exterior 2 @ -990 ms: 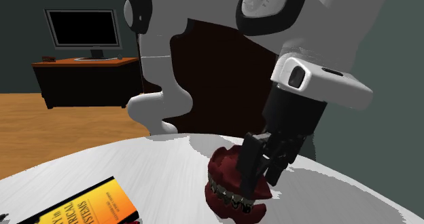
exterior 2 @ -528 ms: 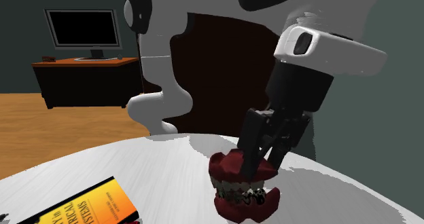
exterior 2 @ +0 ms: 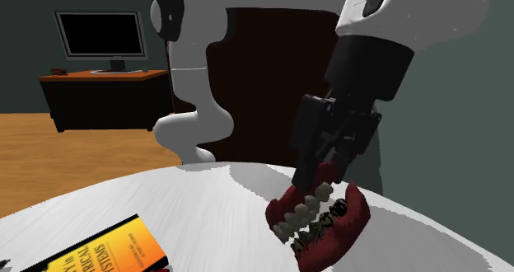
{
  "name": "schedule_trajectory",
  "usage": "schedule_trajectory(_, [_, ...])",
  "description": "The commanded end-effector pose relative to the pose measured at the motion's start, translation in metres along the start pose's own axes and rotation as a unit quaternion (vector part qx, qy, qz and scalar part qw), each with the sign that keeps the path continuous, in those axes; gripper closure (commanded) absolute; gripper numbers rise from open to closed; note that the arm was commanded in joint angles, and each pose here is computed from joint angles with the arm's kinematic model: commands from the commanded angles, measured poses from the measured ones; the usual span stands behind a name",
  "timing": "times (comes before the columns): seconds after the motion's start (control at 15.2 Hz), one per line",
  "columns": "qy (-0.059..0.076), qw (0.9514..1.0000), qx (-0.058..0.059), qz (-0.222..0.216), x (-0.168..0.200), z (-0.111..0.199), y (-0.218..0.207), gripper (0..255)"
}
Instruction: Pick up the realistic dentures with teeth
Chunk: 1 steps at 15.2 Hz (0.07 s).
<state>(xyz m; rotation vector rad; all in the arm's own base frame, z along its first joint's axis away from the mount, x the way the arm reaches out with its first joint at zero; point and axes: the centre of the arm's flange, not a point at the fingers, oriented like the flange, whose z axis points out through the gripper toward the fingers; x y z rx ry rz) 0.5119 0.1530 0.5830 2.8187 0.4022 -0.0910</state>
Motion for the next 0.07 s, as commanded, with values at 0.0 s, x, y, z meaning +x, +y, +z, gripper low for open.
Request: schedule_trajectory(0.0, [0.0, 1.0, 0.0, 0.0, 0.0001, -0.003, 0.0007, 255])
